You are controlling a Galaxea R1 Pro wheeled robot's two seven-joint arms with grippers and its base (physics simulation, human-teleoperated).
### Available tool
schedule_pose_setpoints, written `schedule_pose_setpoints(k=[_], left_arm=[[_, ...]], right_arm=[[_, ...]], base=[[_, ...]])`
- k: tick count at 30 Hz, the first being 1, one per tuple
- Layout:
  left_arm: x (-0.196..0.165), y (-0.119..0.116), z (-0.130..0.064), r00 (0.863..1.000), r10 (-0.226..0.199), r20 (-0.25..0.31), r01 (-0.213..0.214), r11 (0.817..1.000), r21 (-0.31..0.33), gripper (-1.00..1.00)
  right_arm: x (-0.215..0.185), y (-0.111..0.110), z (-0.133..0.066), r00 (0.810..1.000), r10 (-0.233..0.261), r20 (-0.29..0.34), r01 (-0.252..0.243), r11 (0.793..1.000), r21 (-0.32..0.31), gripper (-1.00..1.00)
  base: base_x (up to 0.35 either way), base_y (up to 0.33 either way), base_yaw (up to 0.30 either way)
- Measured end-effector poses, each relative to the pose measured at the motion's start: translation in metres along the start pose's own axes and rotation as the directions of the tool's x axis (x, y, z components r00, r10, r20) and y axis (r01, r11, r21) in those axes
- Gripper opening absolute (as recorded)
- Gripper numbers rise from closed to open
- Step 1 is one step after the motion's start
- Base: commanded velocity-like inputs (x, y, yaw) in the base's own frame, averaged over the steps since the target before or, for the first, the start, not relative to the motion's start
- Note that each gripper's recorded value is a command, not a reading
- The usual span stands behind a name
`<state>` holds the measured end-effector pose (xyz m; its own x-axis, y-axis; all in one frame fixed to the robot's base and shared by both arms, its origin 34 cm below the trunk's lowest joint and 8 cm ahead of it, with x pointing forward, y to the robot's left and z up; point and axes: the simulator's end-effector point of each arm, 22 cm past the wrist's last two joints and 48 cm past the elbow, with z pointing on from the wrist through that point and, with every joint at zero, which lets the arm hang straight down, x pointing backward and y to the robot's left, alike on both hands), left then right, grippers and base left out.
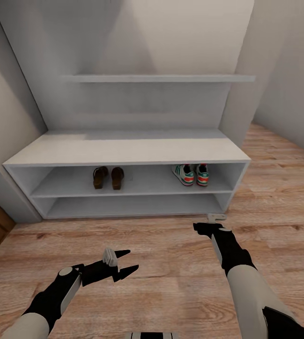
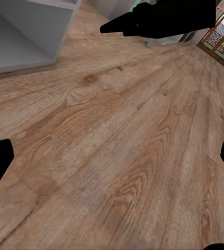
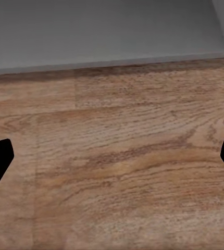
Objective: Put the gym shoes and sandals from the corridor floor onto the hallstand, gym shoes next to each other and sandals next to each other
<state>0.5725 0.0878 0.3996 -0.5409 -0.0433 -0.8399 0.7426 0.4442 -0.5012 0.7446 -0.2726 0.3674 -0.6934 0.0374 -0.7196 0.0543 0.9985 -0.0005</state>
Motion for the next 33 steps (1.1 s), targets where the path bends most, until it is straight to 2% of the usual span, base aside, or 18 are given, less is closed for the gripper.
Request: schedule_pose_setpoints(k=[7, 17, 20, 23, 24, 26, 28, 29, 33], left_arm=[[0.0, 0.003, -0.005, 1.0, 0.003, -0.005, -0.003, 1.0, -0.006, 1.0], [-0.019, 0.006, -0.021, 0.999, 0.045, 0.003, -0.045, 0.999, -0.027, 1.0], [-0.027, 0.01, -0.029, 0.998, 0.057, 0.01, -0.057, 0.998, -0.042, 1.0], [-0.036, 0.014, -0.037, 0.997, 0.067, 0.022, -0.066, 0.996, -0.059, 1.0], [-0.042, 0.02, -0.045, 0.997, 0.069, 0.037, -0.066, 0.995, -0.081, 1.0], [-0.05, 0.025, -0.053, 0.996, 0.076, 0.052, -0.07, 0.992, -0.101, 1.0], [-0.058, 0.029, -0.06, 0.994, 0.082, 0.067, -0.074, 0.99, -0.118, 1.0], [-0.064, 0.034, -0.067, 0.993, 0.085, 0.084, -0.072, 0.988, -0.139, 1.0], [-0.073, 0.032, -0.071, 0.991, 0.099, 0.095, -0.084, 0.986, -0.144, 1.0]], right_arm=[[0.0, 0.001, 0.0, 1.0, 0.0, 0.001, 0.0, 1.0, -0.002, 1.0], [-0.017, 0.003, -0.015, 0.999, 0.01, 0.031, -0.01, 1.0, -0.011, 1.0], [-0.005, 0.012, -0.017, 0.999, 0.033, 0.005, -0.032, 0.999, -0.034, 1.0], [0.027, 0.028, -0.015, 0.996, 0.056, -0.068, -0.061, 0.996, -0.07, 1.0], [0.068, 0.046, -0.014, 0.987, 0.062, -0.147, -0.077, 0.992, -0.102, 1.0], [0.096, 0.06, -0.016, 0.98, 0.058, -0.188, -0.083, 0.988, -0.129, 1.0], [0.112, 0.072, -0.019, 0.98, 0.054, -0.194, -0.084, 0.985, -0.15, 1.0], [0.141, 0.089, -0.023, 0.978, 0.05, -0.202, -0.088, 0.979, -0.183, 1.0], [0.155, 0.099, -0.032, 0.974, 0.048, -0.22, -0.094, 0.975, -0.202, 1.0]], base=[[0.0, 0.0, 0.0], [0.0, 0.0, 0.0], [0.0, 0.0, 0.0], [0.0, 0.0, 0.0], [0.0, 0.0, 0.0], [0.0, 0.0, 0.0], [0.0, 0.0, 0.0], [0.0, 0.0, 0.0], [0.0, 0.0, 0.0]])
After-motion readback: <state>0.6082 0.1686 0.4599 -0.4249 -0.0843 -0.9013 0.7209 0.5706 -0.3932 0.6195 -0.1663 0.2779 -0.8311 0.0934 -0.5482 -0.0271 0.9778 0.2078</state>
